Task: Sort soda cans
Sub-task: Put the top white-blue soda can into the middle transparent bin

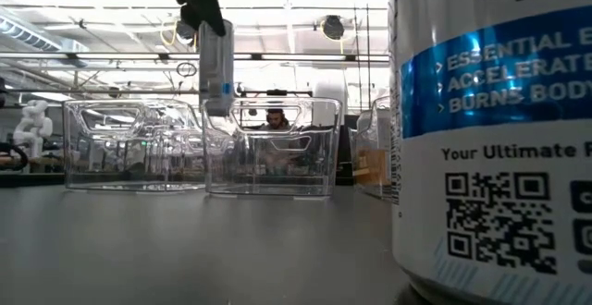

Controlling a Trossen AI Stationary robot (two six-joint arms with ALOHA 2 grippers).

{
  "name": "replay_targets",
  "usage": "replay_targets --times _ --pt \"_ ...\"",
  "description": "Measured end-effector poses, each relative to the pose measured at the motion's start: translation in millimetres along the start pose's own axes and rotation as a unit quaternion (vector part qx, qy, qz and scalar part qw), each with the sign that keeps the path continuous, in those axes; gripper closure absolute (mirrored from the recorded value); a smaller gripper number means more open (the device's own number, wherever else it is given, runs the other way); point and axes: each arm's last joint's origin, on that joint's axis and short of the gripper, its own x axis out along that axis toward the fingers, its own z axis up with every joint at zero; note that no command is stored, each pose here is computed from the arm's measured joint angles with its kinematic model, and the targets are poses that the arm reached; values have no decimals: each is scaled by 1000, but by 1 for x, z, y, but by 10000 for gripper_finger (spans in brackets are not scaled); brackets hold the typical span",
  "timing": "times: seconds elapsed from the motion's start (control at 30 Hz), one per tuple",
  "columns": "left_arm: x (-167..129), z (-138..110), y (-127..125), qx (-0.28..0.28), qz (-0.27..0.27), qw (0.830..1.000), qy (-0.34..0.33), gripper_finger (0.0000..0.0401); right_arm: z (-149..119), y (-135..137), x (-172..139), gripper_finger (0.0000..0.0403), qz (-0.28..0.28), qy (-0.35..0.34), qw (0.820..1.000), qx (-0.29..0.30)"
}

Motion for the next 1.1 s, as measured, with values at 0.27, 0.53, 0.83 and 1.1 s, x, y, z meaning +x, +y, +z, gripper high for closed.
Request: replay_targets --times 0.27,0.53,0.83,1.1 --pt "0 6 7 -2 2 999 -35 113 0 0 0 403 0 0 1000 11" --pt "25 22 -2 14 -34 998 -48 113 0 0 0 403 0 -1 1000 12" --pt "66 33 -11 45 -51 997 -24 113 1 1 0 403 0 -12 1000 27" --pt "89 38 -11 68 -54 996 -14 113 1 1 0 403 0 -13 999 37"
